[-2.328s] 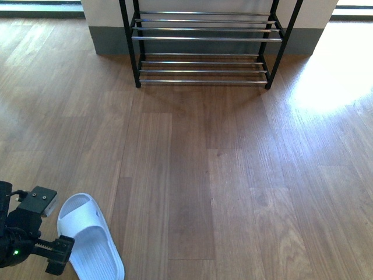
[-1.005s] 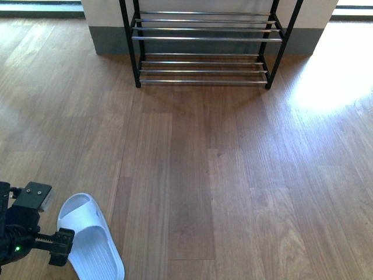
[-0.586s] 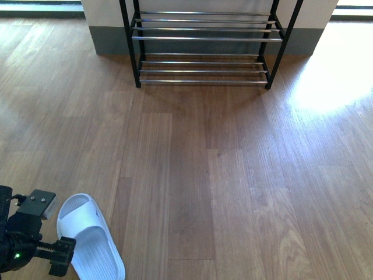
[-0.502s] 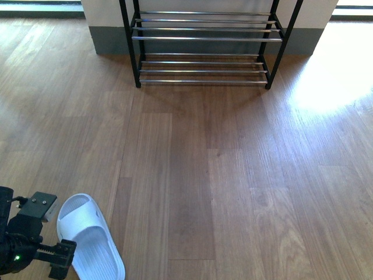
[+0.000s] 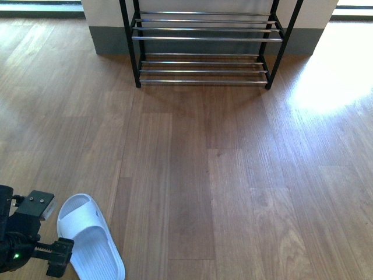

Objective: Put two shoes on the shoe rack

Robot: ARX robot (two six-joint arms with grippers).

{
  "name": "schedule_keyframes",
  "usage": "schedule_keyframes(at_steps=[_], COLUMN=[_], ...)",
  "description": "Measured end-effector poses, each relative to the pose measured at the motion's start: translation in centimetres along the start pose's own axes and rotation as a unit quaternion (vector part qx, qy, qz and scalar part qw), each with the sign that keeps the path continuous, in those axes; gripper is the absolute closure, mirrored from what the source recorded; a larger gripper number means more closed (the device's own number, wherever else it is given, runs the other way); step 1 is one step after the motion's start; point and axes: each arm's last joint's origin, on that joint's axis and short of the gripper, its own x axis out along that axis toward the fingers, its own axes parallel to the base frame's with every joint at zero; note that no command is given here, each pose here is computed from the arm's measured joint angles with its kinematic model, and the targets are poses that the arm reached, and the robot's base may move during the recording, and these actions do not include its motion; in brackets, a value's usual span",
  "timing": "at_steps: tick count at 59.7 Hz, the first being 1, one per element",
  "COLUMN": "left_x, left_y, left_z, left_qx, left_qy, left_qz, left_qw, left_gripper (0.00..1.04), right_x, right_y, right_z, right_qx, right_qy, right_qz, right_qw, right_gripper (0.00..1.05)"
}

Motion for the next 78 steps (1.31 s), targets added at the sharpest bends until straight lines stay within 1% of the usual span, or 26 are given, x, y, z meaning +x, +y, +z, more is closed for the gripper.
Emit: schedule_keyframes(at_steps=[12,19,36,39,45,46,50,51,55,56,60,61,64,65,69,70,74,78], left_x=[0.0,-0.08,-0.09,-0.09,-0.09,-0.09,-0.09,-0.09,-0.09,-0.1,-0.09,-0.09,-0.09,-0.09,-0.08,-0.08,-0.08,-0.08], left_y=[0.06,0.14,0.16,0.18,0.17,0.15,0.14,0.13,0.12,0.12,0.1,0.08,0.07,0.06,0.03,0.02,0.01,0.01], left_z=[0.16,0.45,0.48,0.48,0.52,0.53,0.54,0.54,0.54,0.53,0.53,0.52,0.5,0.49,0.46,0.45,0.45,0.43], left_qx=[0.0,-0.007,-0.011,-0.011,-0.012,-0.012,-0.011,-0.011,-0.01,-0.009,-0.009,-0.009,-0.008,-0.008,-0.006,-0.004,-0.002,0.001], left_qy=[-0.008,-0.026,-0.027,-0.026,-0.029,-0.03,-0.031,-0.031,-0.031,-0.031,-0.032,-0.031,-0.03,-0.03,-0.029,-0.029,-0.029,-0.028], left_qz=[0.006,0.019,0.025,0.028,0.027,0.024,0.021,0.02,0.019,0.018,0.015,0.013,0.011,0.009,0.006,0.005,0.004,0.004], left_qw=[1.0,0.999,0.999,0.999,0.999,0.999,0.999,0.999,0.999,0.999,0.999,0.999,0.999,0.999,1.0,1.0,1.0,1.0], left_gripper=[0.09,0.09,0.09,0.11,0.23,0.26,0.34,0.37,0.44,0.48,0.55,0.59,0.64,0.68,0.75,0.79,0.86,0.98], right_x=[0.0,0.0,0.0,0.0,0.0,0.0,0.0,0.0,0.0,0.0,0.0,0.0,0.0,0.0,0.0,0.0,0.0,0.0], right_y=[0.0,0.0,0.0,0.0,0.0,0.0,0.0,0.0,0.0,0.0,0.0,0.0,0.0,0.0,0.0,0.0,0.0,0.0], right_z=[0.0,0.0,0.0,0.0,0.0,0.0,0.0,0.0,0.0,0.0,0.0,0.0,0.0,0.0,0.0,0.0,0.0,0.0], right_qx=[0.0,0.0,0.0,0.0,0.0,0.0,0.0,0.0,0.0,0.0,0.0,0.0,0.0,0.0,0.0,0.0,0.0,0.0], right_qy=[0.0,0.0,0.0,0.0,0.0,0.0,0.0,0.0,0.0,0.0,0.0,0.0,0.0,0.0,0.0,0.0,0.0,0.0], right_qz=[0.0,0.0,0.0,0.0,0.0,0.0,0.0,0.0,0.0,0.0,0.0,0.0,0.0,0.0,0.0,0.0,0.0,0.0], right_qw=[1.0,1.0,1.0,1.0,1.0,1.0,1.0,1.0,1.0,1.0,1.0,1.0,1.0,1.0,1.0,1.0,1.0,1.0], right_gripper=[1.03,1.03,1.03,1.03,1.03,1.03,1.03,1.03,1.03,1.03,1.03,1.03,1.03,1.03,1.03,1.03,1.03,1.03])
